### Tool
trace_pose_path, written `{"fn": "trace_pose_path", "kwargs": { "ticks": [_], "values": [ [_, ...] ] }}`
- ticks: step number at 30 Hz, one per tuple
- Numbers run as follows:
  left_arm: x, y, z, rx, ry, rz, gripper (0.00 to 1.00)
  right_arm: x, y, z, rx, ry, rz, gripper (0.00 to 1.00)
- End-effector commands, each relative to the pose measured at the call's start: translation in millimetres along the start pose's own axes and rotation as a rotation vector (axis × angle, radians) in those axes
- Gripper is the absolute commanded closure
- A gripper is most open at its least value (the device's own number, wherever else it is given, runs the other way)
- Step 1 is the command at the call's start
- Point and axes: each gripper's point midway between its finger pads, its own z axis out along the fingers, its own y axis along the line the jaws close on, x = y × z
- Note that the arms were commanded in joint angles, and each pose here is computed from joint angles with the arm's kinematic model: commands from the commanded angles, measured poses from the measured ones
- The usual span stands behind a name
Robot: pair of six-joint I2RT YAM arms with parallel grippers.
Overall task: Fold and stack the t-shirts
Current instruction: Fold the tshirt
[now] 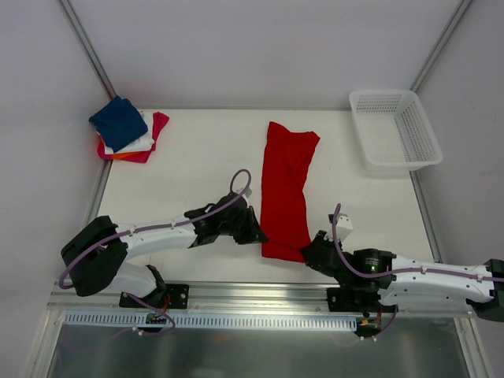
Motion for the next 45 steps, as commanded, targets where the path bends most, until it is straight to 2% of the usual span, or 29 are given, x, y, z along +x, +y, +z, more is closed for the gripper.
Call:
{"fn": "trace_pose_path", "kwargs": {
  "ticks": [1,8,19,40,45],
  "values": [
    [-24,1,-4,-0.043,-0.047,0.047,1.00,-27,-8,-5,0.053,-0.057,-0.090,1.00],
    [-58,-6,-3,-0.033,-0.085,0.063,1.00,-64,-17,0,0.135,-0.104,-0.118,1.00],
    [-123,-13,5,-0.019,-0.144,0.083,1.00,-113,-6,30,0.179,-0.103,-0.193,1.00],
    [-230,-5,36,0.008,-0.144,0.063,1.00,-190,1,114,0.209,-0.078,-0.208,1.00],
    [-243,4,51,0.005,-0.122,0.047,1.00,-203,0,133,0.212,-0.069,-0.205,1.00]
  ]
}}
